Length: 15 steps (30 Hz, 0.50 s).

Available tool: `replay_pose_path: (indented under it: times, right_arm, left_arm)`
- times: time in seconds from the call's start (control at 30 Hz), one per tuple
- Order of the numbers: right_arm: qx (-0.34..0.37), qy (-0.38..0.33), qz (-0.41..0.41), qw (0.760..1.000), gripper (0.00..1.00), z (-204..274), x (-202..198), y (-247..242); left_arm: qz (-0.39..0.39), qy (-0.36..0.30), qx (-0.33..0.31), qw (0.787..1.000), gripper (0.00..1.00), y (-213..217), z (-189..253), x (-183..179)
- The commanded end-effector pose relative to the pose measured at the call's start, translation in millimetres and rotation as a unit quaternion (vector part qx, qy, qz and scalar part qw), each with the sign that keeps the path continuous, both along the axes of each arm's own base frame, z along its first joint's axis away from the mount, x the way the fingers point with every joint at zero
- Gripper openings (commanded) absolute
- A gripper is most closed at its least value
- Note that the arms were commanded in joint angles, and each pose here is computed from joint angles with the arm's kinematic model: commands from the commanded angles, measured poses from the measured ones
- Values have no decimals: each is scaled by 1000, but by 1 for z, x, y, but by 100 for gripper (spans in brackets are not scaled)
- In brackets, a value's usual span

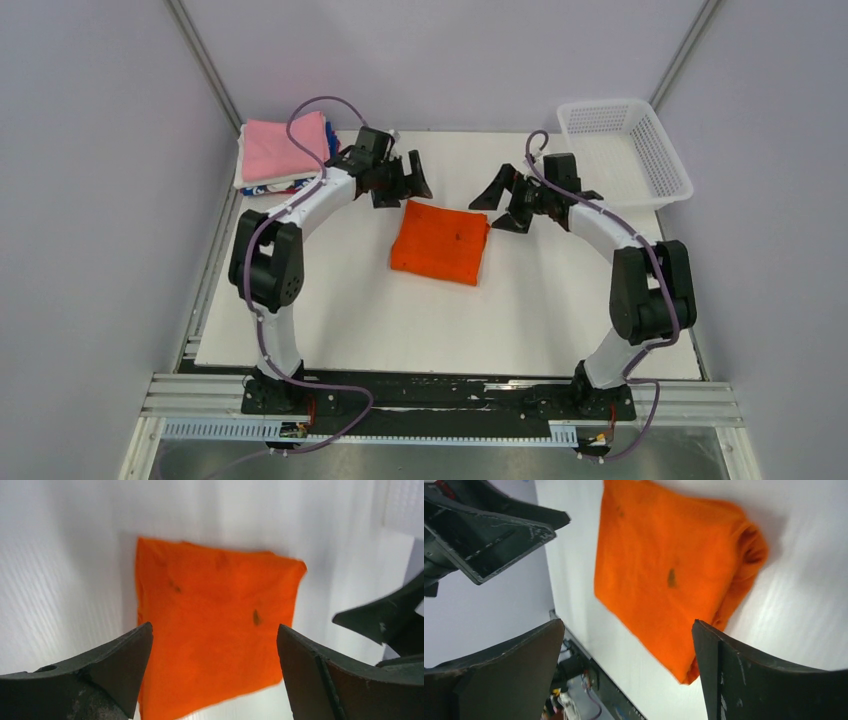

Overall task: Fold and stack the t-shirts
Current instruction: Smooth out wrinkles on the folded tshirt

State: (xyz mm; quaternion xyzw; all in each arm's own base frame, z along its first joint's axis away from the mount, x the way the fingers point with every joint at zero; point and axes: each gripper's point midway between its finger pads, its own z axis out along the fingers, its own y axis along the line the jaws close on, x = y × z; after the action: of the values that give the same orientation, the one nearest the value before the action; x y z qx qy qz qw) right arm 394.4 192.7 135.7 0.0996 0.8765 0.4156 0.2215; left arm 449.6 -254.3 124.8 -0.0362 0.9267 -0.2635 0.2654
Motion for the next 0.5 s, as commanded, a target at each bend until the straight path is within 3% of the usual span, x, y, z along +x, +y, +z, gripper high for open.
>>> replay_pose_path:
  times: [0.0,0.23,0.47]
  right_arm:
    - [104,-13,94,990,100,36,-53,46]
    - [140,5,161,977,100,3,-95,79]
    - [72,85,94,989,100,-82,-109,57]
  left_arm:
    - [-78,-23,-79,994,100,-32,40,-62]
    - [-94,45,-157,982,100,-44,-8,-105]
    - [-67,108,-107,986,100,-24,-76,-128]
